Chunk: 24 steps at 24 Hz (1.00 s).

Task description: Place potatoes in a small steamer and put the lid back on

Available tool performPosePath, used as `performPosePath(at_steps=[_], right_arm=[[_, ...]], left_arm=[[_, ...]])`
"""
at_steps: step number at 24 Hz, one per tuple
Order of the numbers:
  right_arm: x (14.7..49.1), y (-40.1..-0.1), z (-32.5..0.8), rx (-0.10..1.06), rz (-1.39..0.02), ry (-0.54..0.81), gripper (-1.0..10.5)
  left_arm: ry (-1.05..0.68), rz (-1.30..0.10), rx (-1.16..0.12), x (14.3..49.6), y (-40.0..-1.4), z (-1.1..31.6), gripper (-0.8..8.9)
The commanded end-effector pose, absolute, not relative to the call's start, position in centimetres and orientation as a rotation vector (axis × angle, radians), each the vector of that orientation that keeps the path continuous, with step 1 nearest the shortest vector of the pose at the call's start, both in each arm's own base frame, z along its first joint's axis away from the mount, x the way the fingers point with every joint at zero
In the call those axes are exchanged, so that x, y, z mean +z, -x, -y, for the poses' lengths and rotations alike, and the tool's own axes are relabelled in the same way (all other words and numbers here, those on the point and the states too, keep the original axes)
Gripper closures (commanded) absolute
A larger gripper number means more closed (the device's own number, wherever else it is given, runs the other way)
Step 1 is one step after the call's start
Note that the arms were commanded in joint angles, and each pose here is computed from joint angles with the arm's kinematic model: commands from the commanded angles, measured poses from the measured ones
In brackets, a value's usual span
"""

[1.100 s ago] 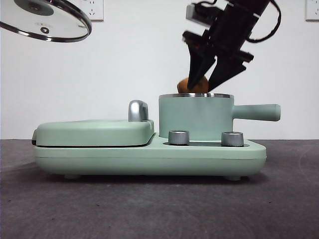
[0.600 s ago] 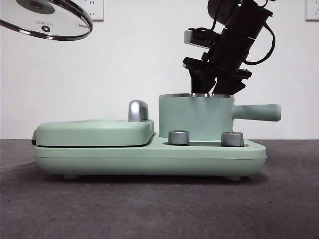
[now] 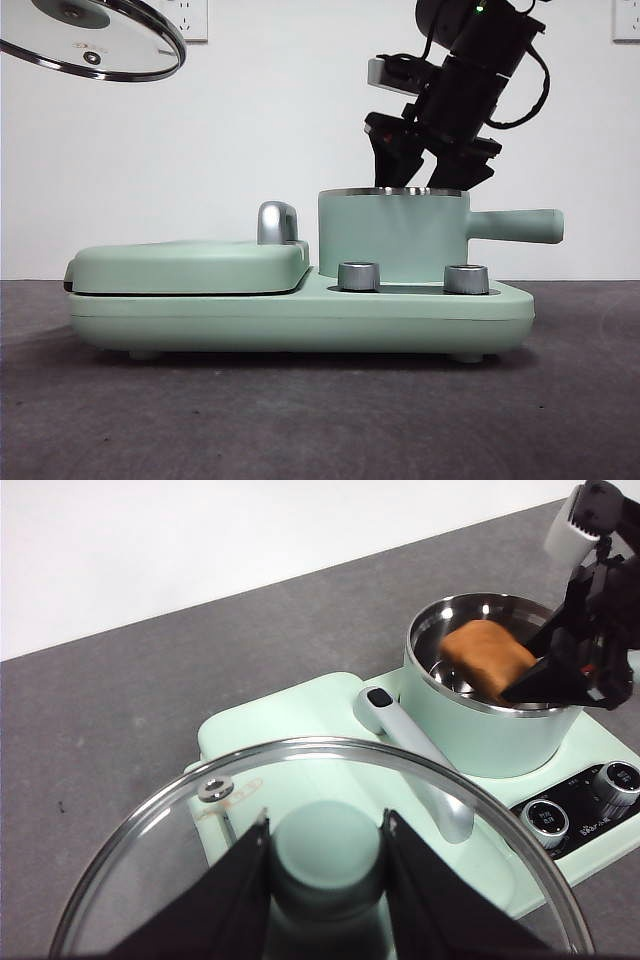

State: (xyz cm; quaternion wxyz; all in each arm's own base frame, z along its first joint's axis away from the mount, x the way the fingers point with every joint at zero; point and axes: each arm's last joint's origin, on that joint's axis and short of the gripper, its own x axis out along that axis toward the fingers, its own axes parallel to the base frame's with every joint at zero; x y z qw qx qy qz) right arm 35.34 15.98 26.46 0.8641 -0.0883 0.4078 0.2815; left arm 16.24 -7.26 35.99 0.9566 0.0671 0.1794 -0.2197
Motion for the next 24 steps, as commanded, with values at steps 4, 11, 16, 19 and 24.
performPosePath(at_steps=[4, 11, 16, 19, 24], right_arm=[[32.0, -32.9, -15.3, 0.633, -0.752, 0.119, 6.0], [34.7, -26.5, -14.0, 0.655, -0.69, 0.113, 6.1], [33.0, -21.6, -12.7, 0.606, -0.577, 0.054, 6.1], [31.6, -19.2, -11.9, 0.567, -0.543, 0.025, 6.1], [29.4, -15.7, -10.5, 0.499, -0.526, 0.026, 6.2]], left_arm=[[-0.133, -0.325, -0.447, 36.7, -16.2, 7.3, 8.04], [-0.135, -0.336, -0.448, 36.6, -16.2, 7.3, 8.04], [-0.135, -0.347, -0.448, 36.5, -16.2, 7.3, 8.04], [-0.135, -0.357, -0.448, 36.4, -16.3, 7.3, 8.04], [-0.126, -0.364, -0.477, 36.3, -16.6, 7.5, 8.04]])
